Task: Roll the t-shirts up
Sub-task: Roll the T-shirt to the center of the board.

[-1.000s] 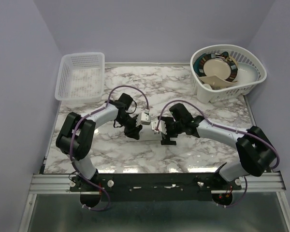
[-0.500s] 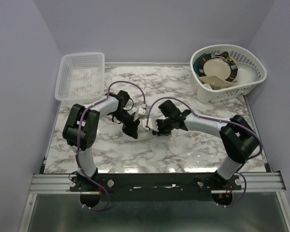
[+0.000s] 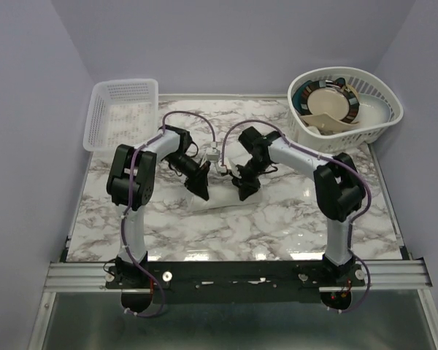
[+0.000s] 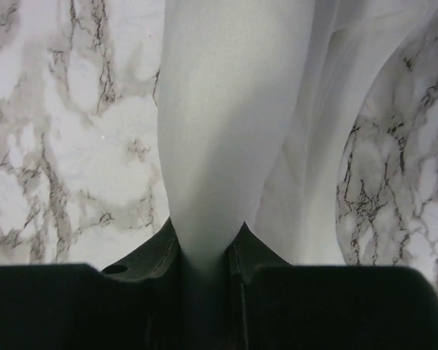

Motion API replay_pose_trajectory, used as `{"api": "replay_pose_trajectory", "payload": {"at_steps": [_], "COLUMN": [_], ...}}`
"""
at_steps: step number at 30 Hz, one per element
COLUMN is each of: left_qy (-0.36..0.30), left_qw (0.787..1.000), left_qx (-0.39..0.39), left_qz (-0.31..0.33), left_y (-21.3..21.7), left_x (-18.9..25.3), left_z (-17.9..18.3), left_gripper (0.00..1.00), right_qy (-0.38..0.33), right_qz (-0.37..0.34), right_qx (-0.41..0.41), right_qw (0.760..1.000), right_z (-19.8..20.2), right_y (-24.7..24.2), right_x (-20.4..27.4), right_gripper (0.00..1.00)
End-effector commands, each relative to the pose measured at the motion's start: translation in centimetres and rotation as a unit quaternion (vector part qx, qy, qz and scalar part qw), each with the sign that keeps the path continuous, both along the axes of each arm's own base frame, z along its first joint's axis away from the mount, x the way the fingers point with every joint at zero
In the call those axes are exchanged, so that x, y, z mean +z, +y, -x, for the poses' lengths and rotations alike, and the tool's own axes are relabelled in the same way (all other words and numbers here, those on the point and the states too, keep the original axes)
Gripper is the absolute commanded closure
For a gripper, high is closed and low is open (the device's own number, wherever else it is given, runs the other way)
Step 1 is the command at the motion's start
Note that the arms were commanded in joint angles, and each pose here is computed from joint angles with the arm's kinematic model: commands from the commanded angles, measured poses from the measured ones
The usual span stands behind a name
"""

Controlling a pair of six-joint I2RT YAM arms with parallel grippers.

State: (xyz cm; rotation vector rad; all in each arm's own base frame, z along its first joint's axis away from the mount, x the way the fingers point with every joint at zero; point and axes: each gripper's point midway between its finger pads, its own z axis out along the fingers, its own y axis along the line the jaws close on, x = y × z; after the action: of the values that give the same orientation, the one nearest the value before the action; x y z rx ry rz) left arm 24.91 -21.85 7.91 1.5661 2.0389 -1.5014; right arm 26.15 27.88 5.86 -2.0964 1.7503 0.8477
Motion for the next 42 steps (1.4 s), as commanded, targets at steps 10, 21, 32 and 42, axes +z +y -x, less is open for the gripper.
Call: {"api": "replay_pose_trajectory", "payload": {"at_steps": [10, 21, 32, 42], "left_qy": [0.065, -0.3, -0.054, 0.073], "left_qw": [0.99, 0.944, 0.96, 0.959], "left_qx": [0.104, 0.131, 0.273, 0.272], "left_qz": [-0.072, -0.04, 0.042, 0.039], "left_y": [2.7, 3.1, -1.3, -2.0], "left_x": [0.7, 7.1, 8.5, 4.8], "left_z": [-5.2, -8.9, -5.6, -2.3], "left_gripper": [0.4, 0.52, 1.0, 1.0], "right_qy": [0.189, 0.188, 0.198, 0.201], "right_qz": [0.101, 0.136, 0.15, 0.154], "right_qx": [0.037, 0.062, 0.044, 0.027], "right_qw": [0.976, 0.971, 0.968, 0.967], "right_z": [0.2, 0.6, 0.4, -0.2], "right_y": [-3.7, -4.6, -4.2, -3.7], "right_x": [-2.4, -4.2, -4.8, -5.1], "right_gripper": [0.8, 0.77, 0.76, 0.75]}}
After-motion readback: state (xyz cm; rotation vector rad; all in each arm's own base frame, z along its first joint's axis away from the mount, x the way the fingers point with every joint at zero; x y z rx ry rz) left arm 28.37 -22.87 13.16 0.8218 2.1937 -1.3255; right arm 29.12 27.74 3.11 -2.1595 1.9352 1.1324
